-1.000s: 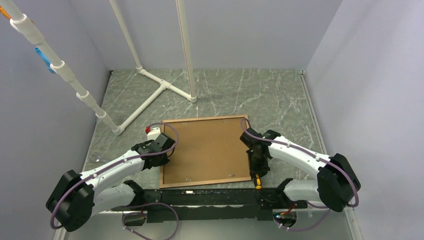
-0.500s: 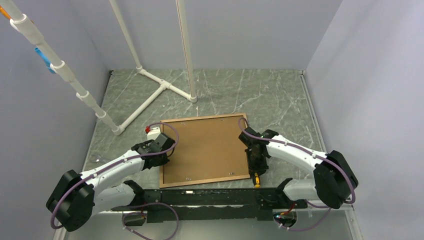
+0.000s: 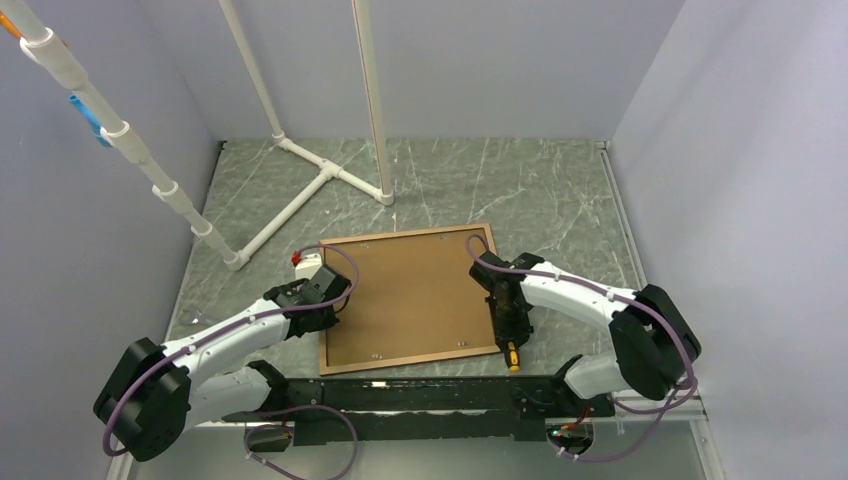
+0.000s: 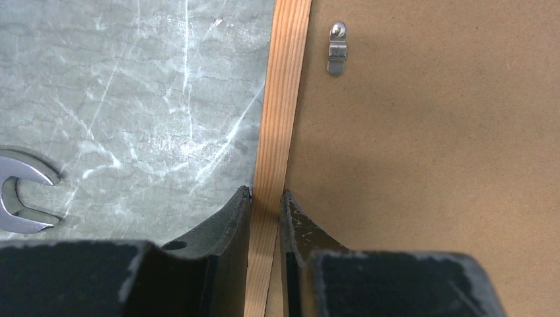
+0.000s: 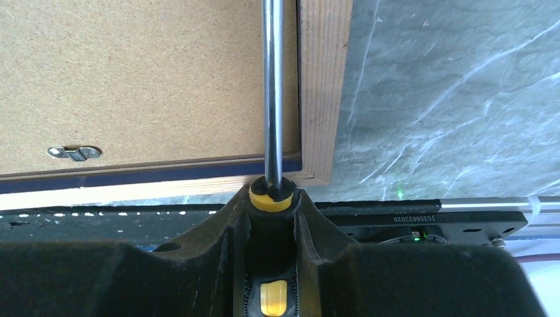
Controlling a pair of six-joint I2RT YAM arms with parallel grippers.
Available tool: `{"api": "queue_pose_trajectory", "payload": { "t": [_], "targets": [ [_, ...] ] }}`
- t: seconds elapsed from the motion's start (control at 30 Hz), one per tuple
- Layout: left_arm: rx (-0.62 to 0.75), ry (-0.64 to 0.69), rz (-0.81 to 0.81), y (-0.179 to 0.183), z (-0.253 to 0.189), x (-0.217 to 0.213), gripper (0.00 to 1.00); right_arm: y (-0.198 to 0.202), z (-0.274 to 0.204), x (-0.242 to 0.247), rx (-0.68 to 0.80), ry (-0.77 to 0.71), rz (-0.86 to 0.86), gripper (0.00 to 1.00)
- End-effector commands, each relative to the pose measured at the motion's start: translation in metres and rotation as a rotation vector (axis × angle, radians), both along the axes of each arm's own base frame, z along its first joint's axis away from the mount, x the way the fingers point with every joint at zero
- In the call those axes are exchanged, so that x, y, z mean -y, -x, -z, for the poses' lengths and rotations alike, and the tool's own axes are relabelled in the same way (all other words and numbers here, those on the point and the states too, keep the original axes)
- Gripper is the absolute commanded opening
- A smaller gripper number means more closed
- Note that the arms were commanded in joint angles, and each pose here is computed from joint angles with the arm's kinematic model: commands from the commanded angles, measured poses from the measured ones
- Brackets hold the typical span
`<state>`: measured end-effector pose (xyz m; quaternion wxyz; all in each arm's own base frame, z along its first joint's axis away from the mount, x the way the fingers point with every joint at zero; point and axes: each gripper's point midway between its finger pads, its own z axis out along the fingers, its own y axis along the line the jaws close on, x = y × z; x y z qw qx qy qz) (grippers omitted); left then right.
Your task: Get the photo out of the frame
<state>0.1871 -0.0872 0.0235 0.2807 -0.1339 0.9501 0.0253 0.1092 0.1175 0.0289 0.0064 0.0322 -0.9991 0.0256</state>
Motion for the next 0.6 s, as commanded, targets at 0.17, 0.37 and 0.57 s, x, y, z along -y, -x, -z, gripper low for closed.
{"api": "queue_pose_trajectory", "payload": {
  "t": [0.17,0.37,0.57],
  "targets": [
    [0.001,-0.021,0.018,-0.001,0.003,-0.003,0.0,-0.029,0.0,-0.01,0.08,0.018,-0.005,0.0],
    [0.006,-0.012,0.019,0.0,0.002,-0.003,0.0,-0.03,0.001,-0.008,0.08,-0.004,0.046,0.0],
    [0.007,-0.006,0.032,-0.001,0.002,-0.001,0.0,-0.042,0.003,-0.009,0.122,0.001,0.012,0.0]
  ]
}}
